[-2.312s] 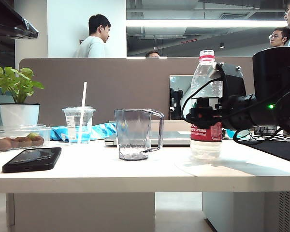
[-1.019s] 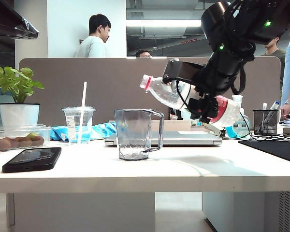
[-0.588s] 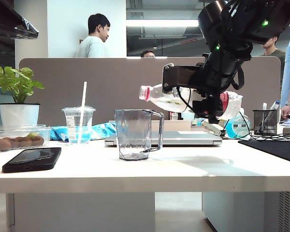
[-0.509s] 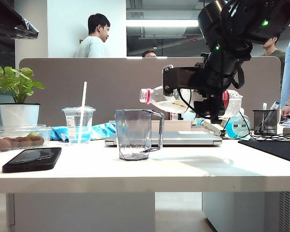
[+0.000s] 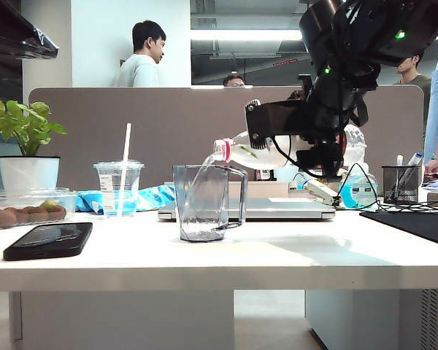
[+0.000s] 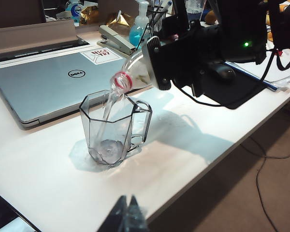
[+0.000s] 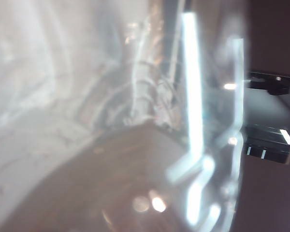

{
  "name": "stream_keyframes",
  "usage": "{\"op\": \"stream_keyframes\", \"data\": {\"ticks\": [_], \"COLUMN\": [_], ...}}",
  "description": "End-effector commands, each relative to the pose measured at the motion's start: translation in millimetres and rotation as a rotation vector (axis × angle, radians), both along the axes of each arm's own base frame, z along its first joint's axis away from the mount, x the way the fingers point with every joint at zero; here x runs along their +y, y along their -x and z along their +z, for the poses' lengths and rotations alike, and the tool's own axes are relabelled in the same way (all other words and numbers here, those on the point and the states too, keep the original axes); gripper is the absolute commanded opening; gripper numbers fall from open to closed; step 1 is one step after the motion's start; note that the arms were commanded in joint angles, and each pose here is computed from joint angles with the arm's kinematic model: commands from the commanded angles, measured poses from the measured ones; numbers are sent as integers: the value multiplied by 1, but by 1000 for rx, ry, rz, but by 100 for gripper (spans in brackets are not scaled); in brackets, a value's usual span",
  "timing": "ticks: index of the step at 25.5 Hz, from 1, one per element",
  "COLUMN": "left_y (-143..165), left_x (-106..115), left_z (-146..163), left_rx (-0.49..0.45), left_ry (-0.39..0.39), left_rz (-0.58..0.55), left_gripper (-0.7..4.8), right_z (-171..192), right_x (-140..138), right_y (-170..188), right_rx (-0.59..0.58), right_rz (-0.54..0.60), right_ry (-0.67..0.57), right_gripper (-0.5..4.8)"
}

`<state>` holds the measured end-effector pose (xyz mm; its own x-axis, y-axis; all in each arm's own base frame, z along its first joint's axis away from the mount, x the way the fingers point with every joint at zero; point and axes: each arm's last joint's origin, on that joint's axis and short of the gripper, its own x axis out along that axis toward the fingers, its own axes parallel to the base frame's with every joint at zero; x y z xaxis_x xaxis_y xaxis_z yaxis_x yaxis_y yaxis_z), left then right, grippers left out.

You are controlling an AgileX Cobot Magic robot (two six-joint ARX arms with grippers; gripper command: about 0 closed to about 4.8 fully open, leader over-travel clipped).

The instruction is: Pick up the mineral water bottle on the table and pour water into the mug until it's half full.

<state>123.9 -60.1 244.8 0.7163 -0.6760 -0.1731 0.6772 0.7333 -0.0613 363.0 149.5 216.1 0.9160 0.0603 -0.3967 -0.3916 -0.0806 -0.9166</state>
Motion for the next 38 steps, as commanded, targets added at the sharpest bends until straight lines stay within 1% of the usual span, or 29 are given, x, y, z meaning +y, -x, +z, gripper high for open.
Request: {"op": "stream_keyframes", "data": {"ticks": [1, 4, 8, 12, 17, 38], "left_y": [0, 0, 0, 0, 0, 0], "left_x": [0, 0, 0, 0, 0, 0], "left_z": [3, 3, 3, 3, 3, 3], "left_rx": [-16, -16, -16, -16, -16, -16], "left_ry": [7, 7, 7, 7, 7, 7], "left_rz": [-5, -5, -5, -5, -5, -5], "left_gripper": [-4, -4, -4, -4, -4, -4], "right_z": [17, 20, 20, 20, 22, 22], "right_x": [2, 2, 2, 1, 2, 1], "right_y": [-3, -4, -4, -4, -5, -5], "right_rx": [-124, -156, -158, -163, -180, -181], "right_rz": [11, 16, 18, 30, 26, 13], "right_ry": [-11, 48, 64, 106, 100, 107], "right_gripper": [274, 274, 274, 274, 274, 274]}}
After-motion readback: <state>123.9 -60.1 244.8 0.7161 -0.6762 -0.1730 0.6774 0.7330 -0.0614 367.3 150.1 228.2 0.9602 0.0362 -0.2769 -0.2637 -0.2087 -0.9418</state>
